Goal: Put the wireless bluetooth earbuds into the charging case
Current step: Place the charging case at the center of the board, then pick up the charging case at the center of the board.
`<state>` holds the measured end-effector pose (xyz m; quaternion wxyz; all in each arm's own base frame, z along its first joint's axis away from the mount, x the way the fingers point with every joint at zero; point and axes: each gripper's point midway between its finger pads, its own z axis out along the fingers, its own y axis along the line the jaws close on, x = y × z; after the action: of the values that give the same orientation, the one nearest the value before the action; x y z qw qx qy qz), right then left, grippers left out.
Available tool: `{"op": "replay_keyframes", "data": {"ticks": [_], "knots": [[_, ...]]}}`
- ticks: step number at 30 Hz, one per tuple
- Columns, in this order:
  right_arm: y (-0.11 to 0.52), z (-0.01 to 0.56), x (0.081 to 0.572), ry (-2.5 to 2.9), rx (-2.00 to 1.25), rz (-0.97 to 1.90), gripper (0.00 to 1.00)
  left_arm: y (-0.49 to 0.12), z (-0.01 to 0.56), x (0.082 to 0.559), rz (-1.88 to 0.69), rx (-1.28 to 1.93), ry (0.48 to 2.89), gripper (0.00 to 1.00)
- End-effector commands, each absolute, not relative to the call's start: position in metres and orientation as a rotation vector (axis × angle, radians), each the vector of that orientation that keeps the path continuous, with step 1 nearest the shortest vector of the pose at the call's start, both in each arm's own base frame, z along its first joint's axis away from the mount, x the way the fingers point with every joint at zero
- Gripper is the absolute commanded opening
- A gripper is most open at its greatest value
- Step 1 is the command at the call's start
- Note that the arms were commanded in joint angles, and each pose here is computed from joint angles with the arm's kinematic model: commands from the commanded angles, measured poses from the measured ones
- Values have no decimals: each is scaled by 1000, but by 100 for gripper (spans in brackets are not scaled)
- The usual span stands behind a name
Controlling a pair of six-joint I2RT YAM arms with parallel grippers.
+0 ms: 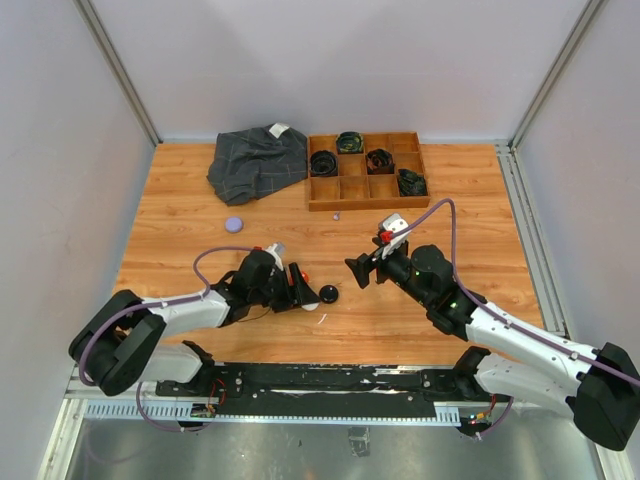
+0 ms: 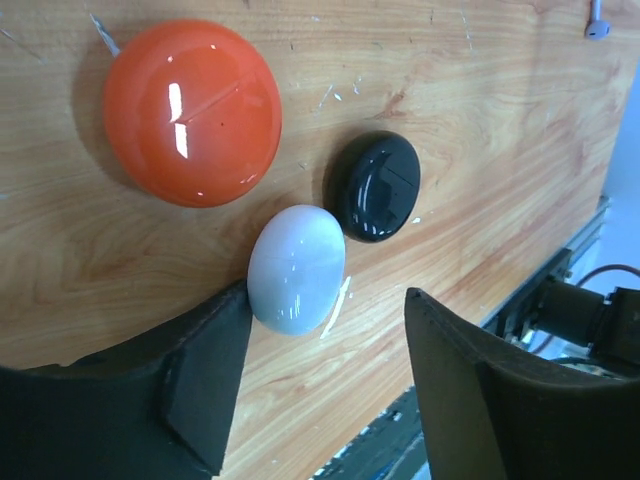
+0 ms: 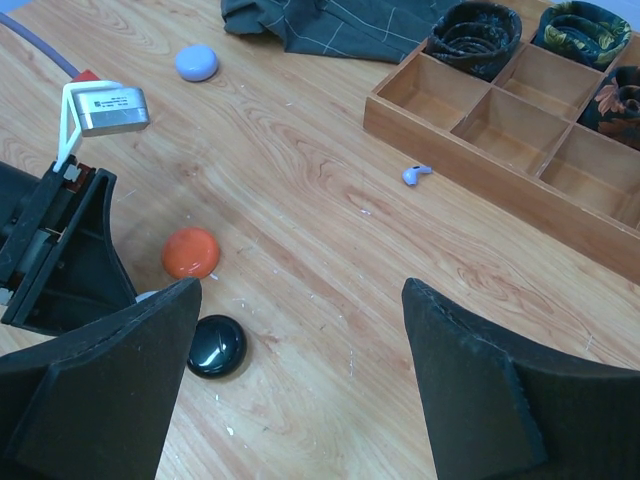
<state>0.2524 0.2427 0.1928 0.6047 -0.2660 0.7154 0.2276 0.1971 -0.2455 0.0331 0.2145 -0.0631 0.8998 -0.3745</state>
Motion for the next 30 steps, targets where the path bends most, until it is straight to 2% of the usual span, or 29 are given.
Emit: {"op": "replay_keyframes", "data": {"ticks": [1,8,9,14,24,30], "knots": [[237,199,257,1634,-564,516,83,-230,29,200,-911,-230,2510,72],[235,200,257,1634,-558,509,83,-191,32,208,-610,-269,2527,98],[235,199,258,1635,-556,507,84,-185,33,209,-564,-270,2530,99],[234,200,258,1633,-552,505,84,-153,42,226,-393,-252,2514,99],[233,201,257,1630,-549,503,85,-77,89,312,-121,-365,2310,99],[232,201,258,1630,-544,496,85,-38,84,359,22,-447,2307,99]]}}
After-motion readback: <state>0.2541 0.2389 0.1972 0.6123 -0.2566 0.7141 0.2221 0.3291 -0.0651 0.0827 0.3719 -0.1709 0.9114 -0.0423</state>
